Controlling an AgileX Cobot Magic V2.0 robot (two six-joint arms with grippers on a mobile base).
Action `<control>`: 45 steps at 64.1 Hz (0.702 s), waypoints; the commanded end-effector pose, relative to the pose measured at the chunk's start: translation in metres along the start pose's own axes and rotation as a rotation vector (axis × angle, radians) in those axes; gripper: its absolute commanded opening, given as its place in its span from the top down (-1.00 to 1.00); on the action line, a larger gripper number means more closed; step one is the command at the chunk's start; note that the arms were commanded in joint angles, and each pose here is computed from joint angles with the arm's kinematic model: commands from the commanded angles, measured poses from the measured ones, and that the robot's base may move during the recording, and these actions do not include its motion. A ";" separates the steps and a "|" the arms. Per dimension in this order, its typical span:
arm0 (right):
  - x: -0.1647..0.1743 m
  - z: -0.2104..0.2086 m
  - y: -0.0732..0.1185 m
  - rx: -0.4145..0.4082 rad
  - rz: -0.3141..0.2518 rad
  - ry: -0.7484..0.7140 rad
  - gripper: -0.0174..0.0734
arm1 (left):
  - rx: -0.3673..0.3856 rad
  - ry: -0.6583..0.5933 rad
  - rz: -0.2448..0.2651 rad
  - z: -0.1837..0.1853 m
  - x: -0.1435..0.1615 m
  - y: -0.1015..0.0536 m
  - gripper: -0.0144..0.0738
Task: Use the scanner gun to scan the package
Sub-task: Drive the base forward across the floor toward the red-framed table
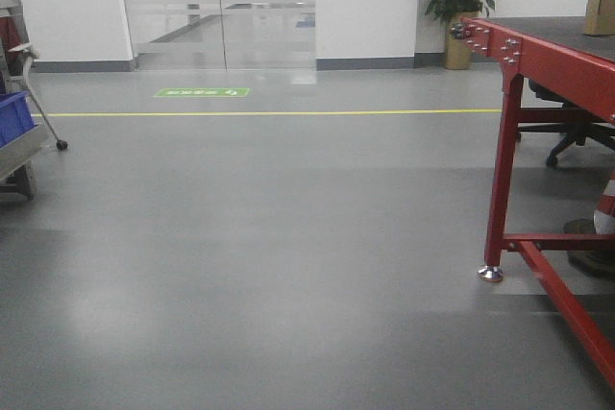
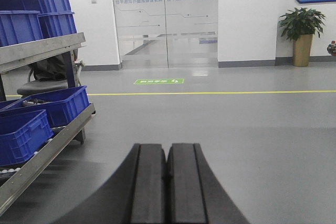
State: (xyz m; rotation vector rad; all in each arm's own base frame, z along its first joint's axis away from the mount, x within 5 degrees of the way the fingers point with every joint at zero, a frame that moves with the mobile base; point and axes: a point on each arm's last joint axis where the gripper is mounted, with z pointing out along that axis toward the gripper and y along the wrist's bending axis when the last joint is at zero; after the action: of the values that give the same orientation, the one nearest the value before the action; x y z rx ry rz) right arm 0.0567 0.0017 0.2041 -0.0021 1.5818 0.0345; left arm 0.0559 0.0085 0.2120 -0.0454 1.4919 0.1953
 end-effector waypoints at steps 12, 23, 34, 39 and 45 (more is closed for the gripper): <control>-0.002 0.000 0.000 0.004 -0.008 -0.022 0.95 | -0.007 -0.024 -0.011 0.000 -0.003 0.001 0.93; -0.002 0.000 0.000 0.004 -0.008 -0.022 0.95 | -0.007 -0.024 -0.011 0.000 -0.003 0.001 0.93; -0.002 0.000 0.000 0.004 -0.008 -0.022 0.95 | -0.007 -0.024 -0.011 0.000 -0.003 0.001 0.93; -0.002 0.000 0.000 0.004 -0.008 -0.022 0.95 | -0.007 -0.024 -0.011 0.000 -0.003 0.001 0.93; -0.002 0.000 0.000 0.004 -0.008 -0.022 0.95 | -0.007 -0.024 -0.011 0.000 -0.003 0.001 0.93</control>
State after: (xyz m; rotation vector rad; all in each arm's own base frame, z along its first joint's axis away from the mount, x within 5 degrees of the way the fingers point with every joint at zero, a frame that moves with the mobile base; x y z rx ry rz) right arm 0.0567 0.0017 0.2041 -0.0021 1.5818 0.0345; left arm 0.0559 0.0085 0.2120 -0.0454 1.4919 0.1953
